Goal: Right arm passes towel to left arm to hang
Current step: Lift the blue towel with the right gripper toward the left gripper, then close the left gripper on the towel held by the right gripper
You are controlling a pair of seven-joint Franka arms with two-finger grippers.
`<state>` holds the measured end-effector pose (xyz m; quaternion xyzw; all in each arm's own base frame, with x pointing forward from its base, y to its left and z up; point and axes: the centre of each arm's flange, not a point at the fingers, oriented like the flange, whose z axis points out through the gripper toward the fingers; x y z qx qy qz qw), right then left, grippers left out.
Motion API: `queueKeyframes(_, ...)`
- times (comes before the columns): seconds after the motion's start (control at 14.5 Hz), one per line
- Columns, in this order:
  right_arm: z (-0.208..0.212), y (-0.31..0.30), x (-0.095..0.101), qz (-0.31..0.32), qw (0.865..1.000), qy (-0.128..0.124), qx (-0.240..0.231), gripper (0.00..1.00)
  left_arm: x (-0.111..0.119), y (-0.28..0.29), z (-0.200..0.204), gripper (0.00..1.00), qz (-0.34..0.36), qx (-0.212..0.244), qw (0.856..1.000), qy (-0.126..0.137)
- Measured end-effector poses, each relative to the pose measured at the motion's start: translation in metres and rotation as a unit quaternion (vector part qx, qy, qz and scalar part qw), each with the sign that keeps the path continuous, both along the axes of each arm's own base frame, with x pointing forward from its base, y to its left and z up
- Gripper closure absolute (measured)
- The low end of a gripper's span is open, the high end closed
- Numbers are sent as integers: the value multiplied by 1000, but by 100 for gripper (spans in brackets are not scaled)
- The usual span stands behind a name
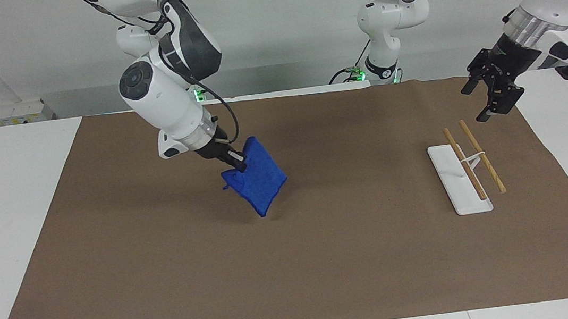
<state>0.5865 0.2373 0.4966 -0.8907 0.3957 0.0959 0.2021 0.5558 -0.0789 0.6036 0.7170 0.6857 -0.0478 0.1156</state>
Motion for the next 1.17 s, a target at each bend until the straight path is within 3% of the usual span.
queueKeyframes(0.21, 22, 63, -12, -110, 992, -6, 55, 94, -12, -47, -29, 0, 70, -17, 997, -11)
queueKeyframes(0.48, 46, 136, -34, -204, 971, 4, 125, 94, -39, -75, -45, 0, 110, -53, 992, -11)
queueKeyframes(0.83, 61, 152, -36, -250, 955, 29, 155, 94, -58, -107, -68, 0, 103, -62, 993, -8)
queueKeyframes(1.17, 75, 162, -37, -264, 948, 45, 174, 94, -62, -121, -76, 0, 116, -107, 987, -2)
